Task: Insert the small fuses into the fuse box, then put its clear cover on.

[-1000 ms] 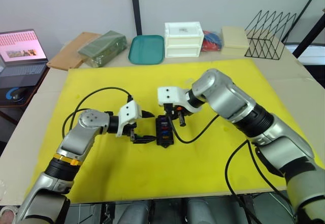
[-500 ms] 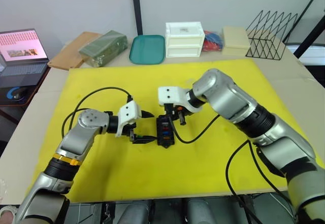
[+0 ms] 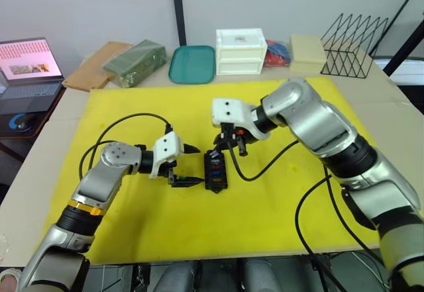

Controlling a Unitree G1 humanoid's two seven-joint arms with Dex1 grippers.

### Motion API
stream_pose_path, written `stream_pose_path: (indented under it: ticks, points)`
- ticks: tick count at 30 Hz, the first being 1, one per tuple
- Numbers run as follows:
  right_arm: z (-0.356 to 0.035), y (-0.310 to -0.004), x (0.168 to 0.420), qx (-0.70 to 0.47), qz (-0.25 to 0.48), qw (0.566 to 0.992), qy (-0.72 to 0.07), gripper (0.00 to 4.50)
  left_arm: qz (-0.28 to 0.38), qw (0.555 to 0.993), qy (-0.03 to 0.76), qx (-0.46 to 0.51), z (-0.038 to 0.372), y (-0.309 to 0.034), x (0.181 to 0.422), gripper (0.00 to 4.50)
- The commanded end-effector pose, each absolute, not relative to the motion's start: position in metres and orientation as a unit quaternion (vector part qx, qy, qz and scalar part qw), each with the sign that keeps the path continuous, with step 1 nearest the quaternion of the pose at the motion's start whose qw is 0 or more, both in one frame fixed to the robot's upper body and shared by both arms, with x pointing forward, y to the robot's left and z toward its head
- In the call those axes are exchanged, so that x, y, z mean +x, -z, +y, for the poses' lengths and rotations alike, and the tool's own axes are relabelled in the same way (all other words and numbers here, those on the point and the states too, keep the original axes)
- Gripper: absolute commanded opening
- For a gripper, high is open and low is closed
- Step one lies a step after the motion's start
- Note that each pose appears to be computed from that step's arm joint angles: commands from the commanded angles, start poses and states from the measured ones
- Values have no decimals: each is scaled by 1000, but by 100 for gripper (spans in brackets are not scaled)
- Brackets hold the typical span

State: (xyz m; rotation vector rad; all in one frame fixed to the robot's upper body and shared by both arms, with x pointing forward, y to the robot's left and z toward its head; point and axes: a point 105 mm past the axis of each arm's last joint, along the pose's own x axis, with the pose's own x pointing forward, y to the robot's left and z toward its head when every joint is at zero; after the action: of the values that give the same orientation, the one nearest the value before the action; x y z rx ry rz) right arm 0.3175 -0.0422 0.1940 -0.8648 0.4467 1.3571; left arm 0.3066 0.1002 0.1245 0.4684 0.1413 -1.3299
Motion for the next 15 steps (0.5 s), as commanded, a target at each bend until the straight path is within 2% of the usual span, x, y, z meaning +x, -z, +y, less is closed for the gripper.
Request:
stream_pose_path:
  ticks: [1, 5, 15]
  points:
    - [-41, -201, 318, -377, 181, 687, -595, 61, 50, 761, 606, 226, 104, -135, 309, 450]
    - [-43, -202, 325, -345, 198, 716, -573, 61, 52, 760, 607, 226, 105, -136, 310, 450]
    - [-53, -200, 324, -204, 271, 793, -505, 61, 55, 761, 606, 226, 107, -137, 311, 450]
